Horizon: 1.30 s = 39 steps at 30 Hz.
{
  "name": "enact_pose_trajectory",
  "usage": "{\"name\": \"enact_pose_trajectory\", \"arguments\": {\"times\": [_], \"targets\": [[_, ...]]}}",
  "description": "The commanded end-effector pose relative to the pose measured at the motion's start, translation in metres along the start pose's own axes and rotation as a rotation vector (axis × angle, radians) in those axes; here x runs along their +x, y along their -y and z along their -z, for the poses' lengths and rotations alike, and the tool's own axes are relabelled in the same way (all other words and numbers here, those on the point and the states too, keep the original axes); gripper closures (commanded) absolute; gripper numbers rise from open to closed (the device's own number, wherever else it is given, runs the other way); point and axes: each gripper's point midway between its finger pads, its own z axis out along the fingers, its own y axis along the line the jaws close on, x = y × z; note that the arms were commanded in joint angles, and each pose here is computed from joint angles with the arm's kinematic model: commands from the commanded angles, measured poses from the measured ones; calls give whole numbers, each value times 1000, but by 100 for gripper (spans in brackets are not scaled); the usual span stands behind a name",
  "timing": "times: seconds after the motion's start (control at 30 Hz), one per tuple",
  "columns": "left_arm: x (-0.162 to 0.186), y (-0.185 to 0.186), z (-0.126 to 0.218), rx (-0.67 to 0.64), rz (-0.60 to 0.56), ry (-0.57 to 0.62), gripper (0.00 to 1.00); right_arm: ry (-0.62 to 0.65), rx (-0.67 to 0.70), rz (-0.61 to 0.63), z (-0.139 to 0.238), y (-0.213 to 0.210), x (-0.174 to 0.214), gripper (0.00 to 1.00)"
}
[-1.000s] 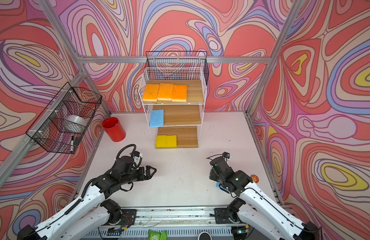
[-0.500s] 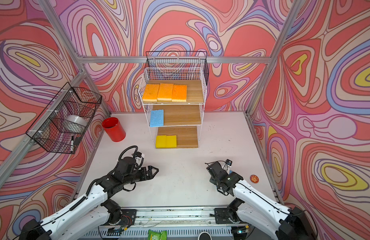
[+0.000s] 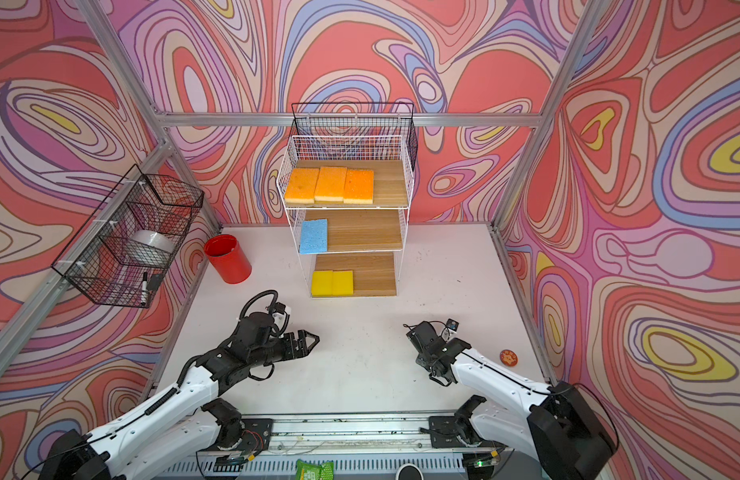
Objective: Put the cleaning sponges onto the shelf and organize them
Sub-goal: 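Lower the open right gripper onto the blue sponge on the table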
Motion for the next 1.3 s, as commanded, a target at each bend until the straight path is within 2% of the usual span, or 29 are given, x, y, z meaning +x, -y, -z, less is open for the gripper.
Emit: {"name": "enact_pose_trajectory", "arguments": {"times": [0.0,0.07,0.2,0.43,0.63,0.8,1.0,1.13,1.2,1.27], "targets": [[-1,5,4,19,-11,10,8,-43,-127,-6,-4,-36,2,87],[-1,5,6,18,-14,16,8,-55,-166,9,-4,-47,2,95],[-3,6,12,16,-15,29,8,-100,-329,39,6,-86,2,100],[-5,8,20,13,-12,40,8,-62,-497,154,51,-157,10,100],[-1,4,20,-2,-3,31,8,-99,-537,253,53,-215,55,100],[-2,6,25,-2,-7,34,8,-155,-569,320,46,-248,84,66],[-4,5,31,-14,-19,47,7,-109,-697,335,77,-260,75,46],[-5,5,27,-19,-19,43,8,-61,-752,358,102,-253,63,45],[-6,6,25,-17,-18,38,8,-40,-766,362,110,-245,58,51],[-7,8,22,-12,-17,34,8,-8,-772,359,115,-232,51,62]]}}
